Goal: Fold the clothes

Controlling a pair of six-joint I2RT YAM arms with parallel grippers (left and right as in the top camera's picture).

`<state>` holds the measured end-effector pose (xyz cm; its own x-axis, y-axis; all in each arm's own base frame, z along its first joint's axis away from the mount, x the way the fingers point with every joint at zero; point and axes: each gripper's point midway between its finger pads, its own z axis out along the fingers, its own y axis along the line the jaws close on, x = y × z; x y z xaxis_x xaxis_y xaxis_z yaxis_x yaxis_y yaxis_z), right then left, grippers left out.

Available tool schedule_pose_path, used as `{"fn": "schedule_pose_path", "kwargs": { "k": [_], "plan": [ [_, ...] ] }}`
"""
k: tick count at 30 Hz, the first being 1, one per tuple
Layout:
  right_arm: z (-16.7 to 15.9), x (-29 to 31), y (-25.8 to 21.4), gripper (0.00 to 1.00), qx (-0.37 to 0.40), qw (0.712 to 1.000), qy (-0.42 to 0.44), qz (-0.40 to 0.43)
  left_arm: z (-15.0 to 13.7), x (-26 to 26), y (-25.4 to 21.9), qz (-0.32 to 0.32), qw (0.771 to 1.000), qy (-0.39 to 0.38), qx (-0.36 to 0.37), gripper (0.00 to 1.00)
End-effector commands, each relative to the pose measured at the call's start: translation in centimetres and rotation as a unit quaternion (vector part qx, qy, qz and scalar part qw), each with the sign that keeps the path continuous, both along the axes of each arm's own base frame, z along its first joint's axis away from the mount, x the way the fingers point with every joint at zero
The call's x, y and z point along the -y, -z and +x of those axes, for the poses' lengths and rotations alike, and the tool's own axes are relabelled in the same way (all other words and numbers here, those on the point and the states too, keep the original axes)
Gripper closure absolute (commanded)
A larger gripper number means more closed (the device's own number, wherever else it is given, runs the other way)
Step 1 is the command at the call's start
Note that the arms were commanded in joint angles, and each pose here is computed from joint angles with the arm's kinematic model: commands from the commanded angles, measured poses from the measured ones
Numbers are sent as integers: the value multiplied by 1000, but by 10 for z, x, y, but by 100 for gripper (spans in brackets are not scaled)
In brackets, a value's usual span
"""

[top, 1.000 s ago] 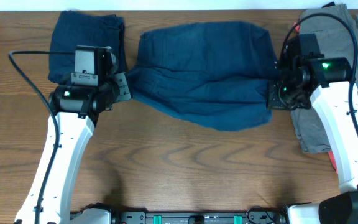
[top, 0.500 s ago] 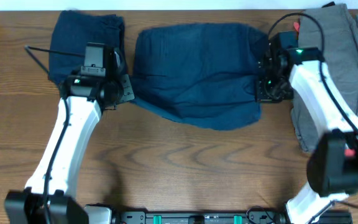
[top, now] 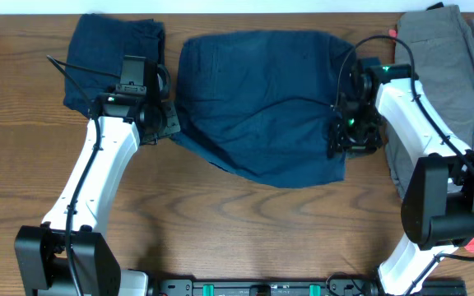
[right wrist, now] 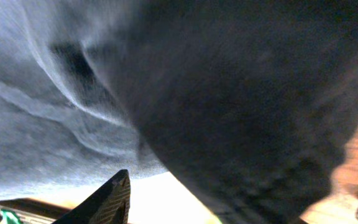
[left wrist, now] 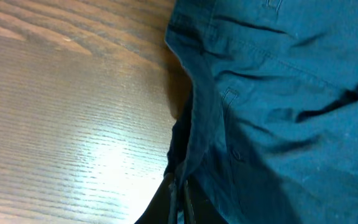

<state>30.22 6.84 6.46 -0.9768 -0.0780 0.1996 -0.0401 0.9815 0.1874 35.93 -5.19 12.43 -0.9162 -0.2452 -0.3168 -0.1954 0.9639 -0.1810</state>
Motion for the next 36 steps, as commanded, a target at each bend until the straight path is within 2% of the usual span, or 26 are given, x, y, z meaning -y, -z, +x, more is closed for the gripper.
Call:
{"fn": "schedule_pose_path", "kwargs": {
  "k": [1, 8, 19, 24, 25, 29, 32, 36],
  "plan": [
    [-22, -11, 8, 52, -27, 999, -17, 13, 8, -3, -7, 11, 1000, -5, 13, 94],
    [-57, -11, 45, 56, -68, 998, 2, -1, 7, -3, -7, 11, 1000, -5, 13, 94],
    [-43, 4, 80, 59, -11, 998, 43, -52, 8, -3, -7, 11, 1000, -5, 13, 94],
    [-50, 15, 96, 61, -1, 994, 61, -95, 8, -3, -7, 11, 1000, -5, 13, 94],
    [-52, 15, 99, 66, -2, 993, 62, -95, 8, -3, -7, 11, 1000, -5, 13, 94],
    [-56, 12, 101, 98, -6, 993, 73, -95, 8, -3, -7, 11, 1000, -5, 14, 94],
    [-56, 8, 95, 99, -10, 993, 81, -82, 6, -3, -8, 11, 1000, -5, 12, 94],
    [-48, 9, 62, 99, 1, 993, 98, -62, 0, -4, -17, 10, 1000, -5, 16, 94]
  ]
}}
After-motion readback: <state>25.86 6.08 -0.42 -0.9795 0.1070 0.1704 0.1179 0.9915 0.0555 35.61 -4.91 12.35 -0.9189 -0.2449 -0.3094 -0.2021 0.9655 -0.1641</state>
